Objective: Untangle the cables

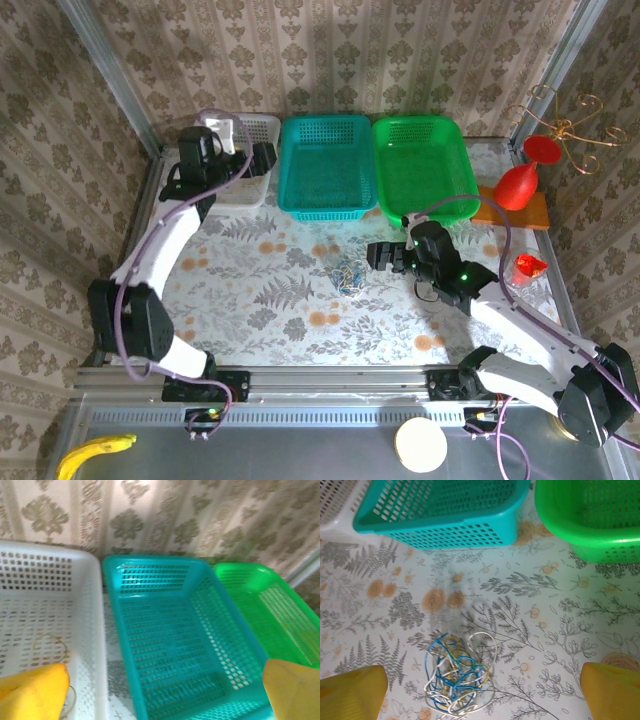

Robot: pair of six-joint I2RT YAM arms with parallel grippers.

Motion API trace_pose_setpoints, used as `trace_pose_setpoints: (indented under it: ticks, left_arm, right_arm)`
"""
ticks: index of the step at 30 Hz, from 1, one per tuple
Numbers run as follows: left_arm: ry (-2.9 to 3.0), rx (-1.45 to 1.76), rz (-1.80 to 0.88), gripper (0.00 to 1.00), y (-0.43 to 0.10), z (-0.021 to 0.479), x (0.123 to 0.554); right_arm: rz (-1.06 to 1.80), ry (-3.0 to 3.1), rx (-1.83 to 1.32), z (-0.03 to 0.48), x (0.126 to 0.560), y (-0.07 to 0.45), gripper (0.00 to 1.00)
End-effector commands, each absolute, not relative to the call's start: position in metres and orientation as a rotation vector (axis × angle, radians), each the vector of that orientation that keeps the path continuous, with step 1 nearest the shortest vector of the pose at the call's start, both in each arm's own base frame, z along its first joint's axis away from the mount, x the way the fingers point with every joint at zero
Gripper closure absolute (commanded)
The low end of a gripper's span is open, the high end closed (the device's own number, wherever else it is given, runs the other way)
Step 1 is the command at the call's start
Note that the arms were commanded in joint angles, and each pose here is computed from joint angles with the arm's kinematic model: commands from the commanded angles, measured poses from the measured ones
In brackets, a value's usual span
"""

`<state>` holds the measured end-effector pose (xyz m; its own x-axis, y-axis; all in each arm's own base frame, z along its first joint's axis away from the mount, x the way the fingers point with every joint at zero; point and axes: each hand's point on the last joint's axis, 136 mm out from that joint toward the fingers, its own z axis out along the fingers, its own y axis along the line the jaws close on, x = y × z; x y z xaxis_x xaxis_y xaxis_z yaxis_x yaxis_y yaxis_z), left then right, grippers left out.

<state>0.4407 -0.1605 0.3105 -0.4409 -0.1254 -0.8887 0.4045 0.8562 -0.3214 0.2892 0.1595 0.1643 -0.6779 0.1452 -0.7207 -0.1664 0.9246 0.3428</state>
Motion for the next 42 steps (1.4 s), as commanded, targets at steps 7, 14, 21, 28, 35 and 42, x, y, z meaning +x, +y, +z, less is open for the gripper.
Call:
trace_pose_setpoints:
  ticks: [7, 14, 21, 28, 35, 42]
  left_arm:
    - [2.033, 0.202, -0.551, 0.0, -0.183, 0.266, 0.366]
    - [2.123, 0.193, -0.616, 0.0, -0.212, 0.219, 0.311]
    - [2.135, 0.072, -0.687, 0.0, -0.209, 0.19, 0.289]
    - [2.162, 0.06, -0.673, 0.0, -0.203, 0.178, 0.284]
    - [2.145, 0.049, -0.682, 0.0, -0.204, 0.182, 0.286]
    - [2.154, 0.052, -0.707, 0.0, -0.206, 0.181, 0.283]
  right_arm:
    - [0.61, 2.259, -0.091, 0.162, 0.28, 0.175, 0.0]
    - [0.645, 2.433, -0.108, 0.131, 0.269, 0.185, 0.23]
    - [0.689, 2.554, -0.134, 0.102, 0.262, 0.197, 0.37]
    - [0.742, 2.599, -0.16, 0.086, 0.254, 0.213, 0.42]
    - [0.764, 2.608, -0.188, 0.076, 0.253, 0.233, 0.46]
    - [0.742, 2.626, -0.206, 0.067, 0.265, 0.245, 0.56]
